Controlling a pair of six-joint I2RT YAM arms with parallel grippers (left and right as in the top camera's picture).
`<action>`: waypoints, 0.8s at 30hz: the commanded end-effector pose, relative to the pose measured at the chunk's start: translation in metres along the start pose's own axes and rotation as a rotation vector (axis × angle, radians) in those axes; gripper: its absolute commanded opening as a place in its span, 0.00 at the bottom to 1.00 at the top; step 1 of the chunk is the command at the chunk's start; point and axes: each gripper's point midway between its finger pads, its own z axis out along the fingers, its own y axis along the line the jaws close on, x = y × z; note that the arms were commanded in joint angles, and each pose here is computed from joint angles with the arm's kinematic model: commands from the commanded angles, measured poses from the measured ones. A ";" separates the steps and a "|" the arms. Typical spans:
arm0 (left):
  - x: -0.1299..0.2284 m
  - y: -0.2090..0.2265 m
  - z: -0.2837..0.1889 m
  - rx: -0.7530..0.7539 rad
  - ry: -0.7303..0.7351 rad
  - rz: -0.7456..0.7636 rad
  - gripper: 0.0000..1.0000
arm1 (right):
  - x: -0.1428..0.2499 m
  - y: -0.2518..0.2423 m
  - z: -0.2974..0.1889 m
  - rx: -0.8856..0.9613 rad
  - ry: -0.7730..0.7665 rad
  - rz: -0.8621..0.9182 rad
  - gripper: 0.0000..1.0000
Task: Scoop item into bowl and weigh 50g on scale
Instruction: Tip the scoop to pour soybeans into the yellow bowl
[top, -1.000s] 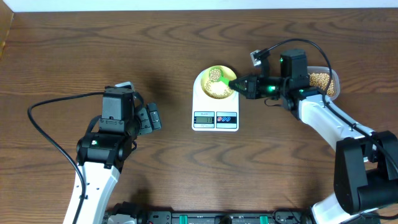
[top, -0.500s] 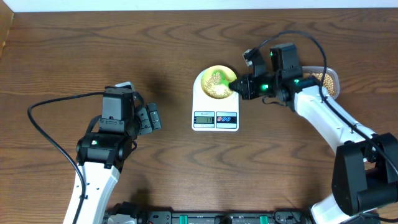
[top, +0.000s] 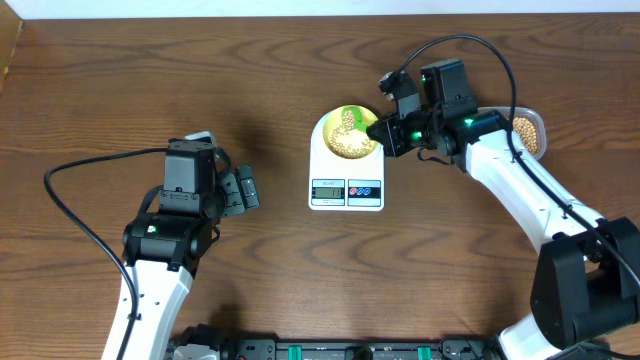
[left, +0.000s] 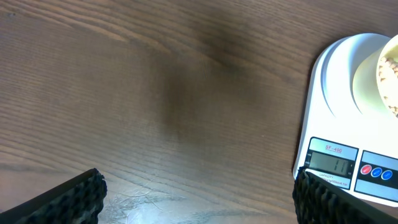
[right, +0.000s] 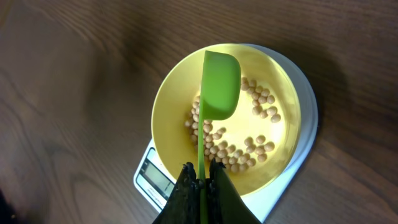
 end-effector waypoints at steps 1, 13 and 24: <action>0.000 0.004 0.001 -0.017 0.000 -0.004 0.98 | -0.010 0.001 -0.001 0.029 -0.016 -0.051 0.01; -0.003 0.019 0.001 -0.107 -0.020 -0.003 0.98 | -0.014 0.002 -0.011 0.070 -0.010 -0.120 0.01; -0.004 0.058 0.011 -0.241 0.009 -0.075 0.98 | -0.012 0.003 -0.012 0.070 -0.001 -0.142 0.01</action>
